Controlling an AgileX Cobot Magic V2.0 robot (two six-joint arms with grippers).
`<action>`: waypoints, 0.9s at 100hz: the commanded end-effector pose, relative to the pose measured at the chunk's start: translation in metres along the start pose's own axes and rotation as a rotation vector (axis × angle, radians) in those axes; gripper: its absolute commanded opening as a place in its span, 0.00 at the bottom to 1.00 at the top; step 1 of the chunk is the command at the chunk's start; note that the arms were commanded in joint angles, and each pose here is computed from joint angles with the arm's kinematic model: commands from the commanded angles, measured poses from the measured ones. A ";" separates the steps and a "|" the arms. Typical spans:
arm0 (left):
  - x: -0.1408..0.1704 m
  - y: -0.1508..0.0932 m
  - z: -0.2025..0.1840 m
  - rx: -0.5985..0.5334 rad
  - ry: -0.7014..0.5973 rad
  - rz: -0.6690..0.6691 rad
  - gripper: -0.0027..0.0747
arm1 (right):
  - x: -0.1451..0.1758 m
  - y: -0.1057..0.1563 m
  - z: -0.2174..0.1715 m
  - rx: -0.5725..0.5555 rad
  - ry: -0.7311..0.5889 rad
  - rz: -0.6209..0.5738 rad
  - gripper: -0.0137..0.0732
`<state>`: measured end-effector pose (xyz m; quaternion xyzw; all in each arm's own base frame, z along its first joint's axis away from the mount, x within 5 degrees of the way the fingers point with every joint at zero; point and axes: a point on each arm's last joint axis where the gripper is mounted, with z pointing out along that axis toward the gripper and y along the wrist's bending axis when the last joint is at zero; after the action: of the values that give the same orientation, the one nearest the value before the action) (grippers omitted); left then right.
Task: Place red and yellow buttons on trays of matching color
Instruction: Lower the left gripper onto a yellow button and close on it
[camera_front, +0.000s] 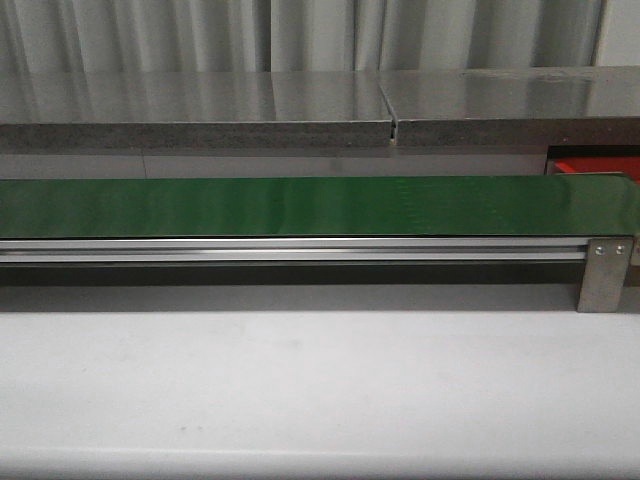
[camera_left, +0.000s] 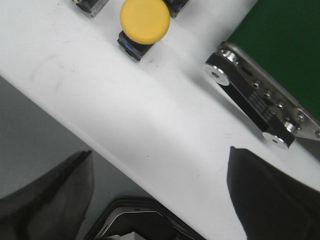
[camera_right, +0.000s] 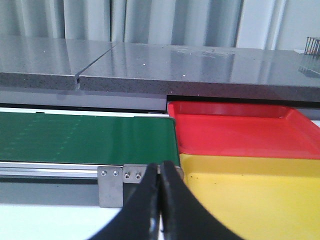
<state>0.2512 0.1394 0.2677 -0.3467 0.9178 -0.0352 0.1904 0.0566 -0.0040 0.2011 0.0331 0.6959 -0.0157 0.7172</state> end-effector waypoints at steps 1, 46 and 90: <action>-0.016 -0.004 -0.009 0.021 -0.073 -0.017 0.74 | -0.016 0.000 -0.003 -0.001 -0.119 -0.013 0.02; -0.057 -0.006 0.036 0.008 -0.018 -0.045 0.74 | -0.016 0.000 -0.003 -0.001 -0.119 -0.013 0.02; -0.079 -0.005 0.073 -0.001 0.005 -0.086 0.74 | -0.016 0.000 -0.003 -0.001 -0.119 -0.013 0.02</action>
<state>0.3307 0.1886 0.2058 -0.3786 0.9137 -0.0459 0.1400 0.0566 -0.0040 0.2011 0.0331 0.6959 -0.0157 0.7172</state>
